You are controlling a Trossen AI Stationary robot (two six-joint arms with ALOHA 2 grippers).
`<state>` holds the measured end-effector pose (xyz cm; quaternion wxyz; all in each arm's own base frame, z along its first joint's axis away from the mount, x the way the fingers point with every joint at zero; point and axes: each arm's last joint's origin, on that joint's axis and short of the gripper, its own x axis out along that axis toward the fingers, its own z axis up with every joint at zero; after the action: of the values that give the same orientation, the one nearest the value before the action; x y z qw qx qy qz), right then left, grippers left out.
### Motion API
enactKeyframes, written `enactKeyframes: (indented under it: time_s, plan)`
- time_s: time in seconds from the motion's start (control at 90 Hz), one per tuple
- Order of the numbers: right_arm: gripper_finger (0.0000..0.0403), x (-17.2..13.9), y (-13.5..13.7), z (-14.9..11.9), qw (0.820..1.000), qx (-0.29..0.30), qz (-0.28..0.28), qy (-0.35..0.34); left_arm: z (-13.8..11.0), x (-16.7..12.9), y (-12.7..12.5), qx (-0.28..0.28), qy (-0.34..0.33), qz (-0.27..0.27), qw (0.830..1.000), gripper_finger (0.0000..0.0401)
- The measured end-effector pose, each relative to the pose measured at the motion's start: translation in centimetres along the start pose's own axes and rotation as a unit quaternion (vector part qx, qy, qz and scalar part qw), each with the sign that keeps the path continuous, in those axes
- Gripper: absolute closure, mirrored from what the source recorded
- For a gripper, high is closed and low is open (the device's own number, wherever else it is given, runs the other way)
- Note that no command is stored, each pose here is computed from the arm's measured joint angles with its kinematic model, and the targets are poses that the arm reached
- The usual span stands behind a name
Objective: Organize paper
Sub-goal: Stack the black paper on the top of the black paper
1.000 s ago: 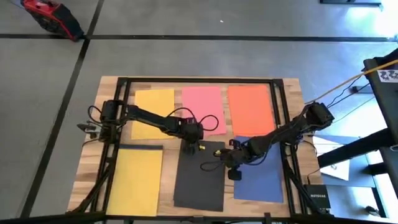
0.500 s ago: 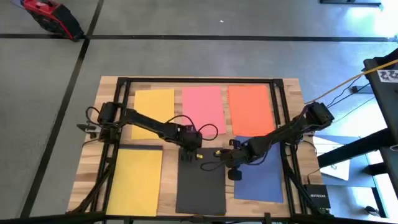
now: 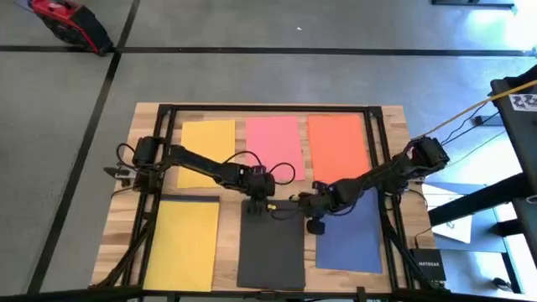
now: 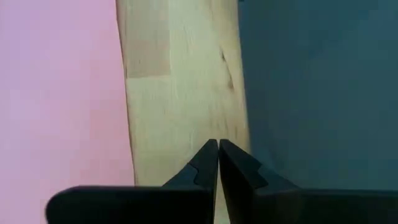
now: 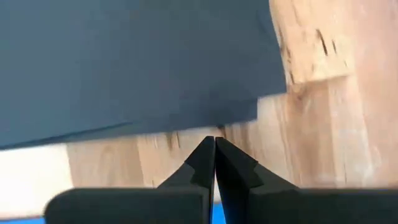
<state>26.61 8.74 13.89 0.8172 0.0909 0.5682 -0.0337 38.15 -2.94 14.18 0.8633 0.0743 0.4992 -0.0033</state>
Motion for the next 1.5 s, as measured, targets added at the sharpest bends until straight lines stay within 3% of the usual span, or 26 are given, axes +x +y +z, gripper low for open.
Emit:
enactKeyframes:
  time_s: [0.7, 0.978, 1.189, 1.5]
  plan:
    - [0.0403, 1.2, -1.3, 0.9, 1.000, 0.001, 0.019, 0.007, 0.1, -0.1, -0.4, -0.009, -0.004, -0.008, 1.000, 0.0401]
    - [0.0403, 1.3, -1.5, 1.0, 1.000, -0.006, 0.014, 0.001, 1.0, -0.1, 0.0, -0.002, -0.051, -0.005, 0.999, 0.0401]
    - [0.0403, 1.3, -1.5, 1.1, 1.000, -0.006, 0.013, 0.000, 1.2, 1.0, 1.2, -0.038, -0.075, -0.015, 0.996, 0.0401]
    - [0.0403, 1.3, -1.5, 1.1, 1.000, -0.007, 0.006, -0.004, 1.5, 3.1, 0.4, -0.060, -0.110, -0.022, 0.992, 0.0401]
